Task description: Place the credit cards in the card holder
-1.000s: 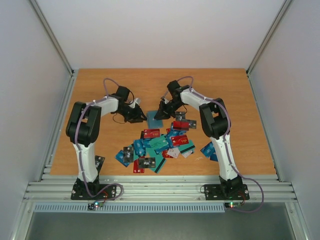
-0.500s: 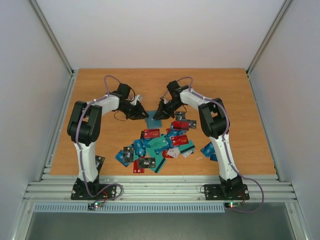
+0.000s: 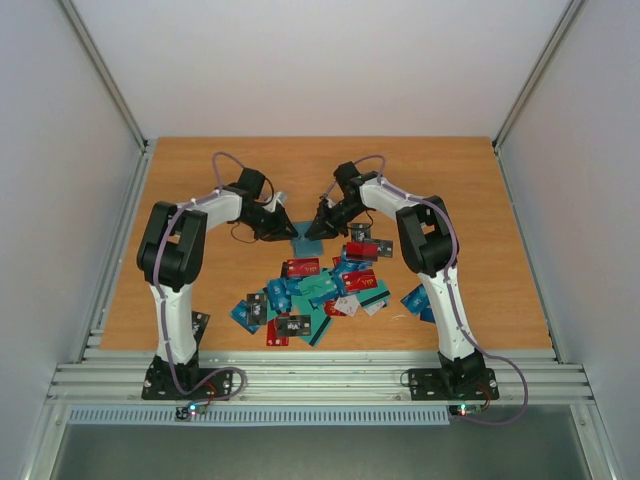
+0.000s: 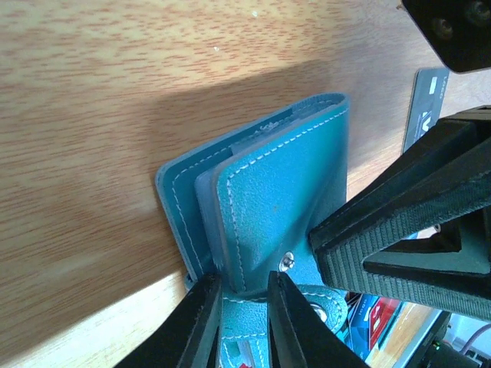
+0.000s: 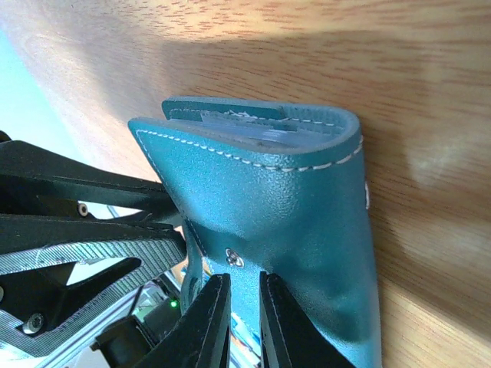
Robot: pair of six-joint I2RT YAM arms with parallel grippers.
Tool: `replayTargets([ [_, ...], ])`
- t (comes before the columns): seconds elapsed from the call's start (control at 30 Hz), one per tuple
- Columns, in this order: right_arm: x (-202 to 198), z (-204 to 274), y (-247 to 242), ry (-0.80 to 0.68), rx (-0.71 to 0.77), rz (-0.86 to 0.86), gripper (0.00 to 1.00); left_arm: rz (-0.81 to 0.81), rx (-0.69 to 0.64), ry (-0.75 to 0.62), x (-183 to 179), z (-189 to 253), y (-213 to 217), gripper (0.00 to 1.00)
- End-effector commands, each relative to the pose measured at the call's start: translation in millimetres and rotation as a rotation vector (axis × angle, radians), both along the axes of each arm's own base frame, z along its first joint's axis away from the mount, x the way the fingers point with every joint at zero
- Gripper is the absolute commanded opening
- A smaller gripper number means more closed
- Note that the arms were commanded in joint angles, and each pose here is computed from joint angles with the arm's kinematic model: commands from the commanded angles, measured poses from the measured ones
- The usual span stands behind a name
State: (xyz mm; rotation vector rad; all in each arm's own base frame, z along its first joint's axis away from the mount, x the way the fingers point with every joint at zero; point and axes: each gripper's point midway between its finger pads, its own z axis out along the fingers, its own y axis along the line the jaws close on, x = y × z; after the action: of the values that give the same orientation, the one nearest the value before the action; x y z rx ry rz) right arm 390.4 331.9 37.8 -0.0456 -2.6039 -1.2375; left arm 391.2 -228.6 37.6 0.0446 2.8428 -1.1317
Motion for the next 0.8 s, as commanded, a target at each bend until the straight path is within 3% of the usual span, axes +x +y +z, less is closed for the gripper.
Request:
replayTargets([
  [0.0,-3.9,-22.8,1.4,0.022,-0.046,0.002,0.13,0.03,0.008,-0.011,7.4,-1.5,-5.8,0.19],
  [0.23,-3.5,-18.9,1.8,0.012,-0.04,0.006,0.13,0.11,-0.015,0.034,13.1,-6.5,-8.2,0.2],
  [0.77,7.2,15.4,6.7,-0.071,-0.002,0.039,0.16,0.045,0.199,0.071,14.3,-30.1,-5.7,0.16],
])
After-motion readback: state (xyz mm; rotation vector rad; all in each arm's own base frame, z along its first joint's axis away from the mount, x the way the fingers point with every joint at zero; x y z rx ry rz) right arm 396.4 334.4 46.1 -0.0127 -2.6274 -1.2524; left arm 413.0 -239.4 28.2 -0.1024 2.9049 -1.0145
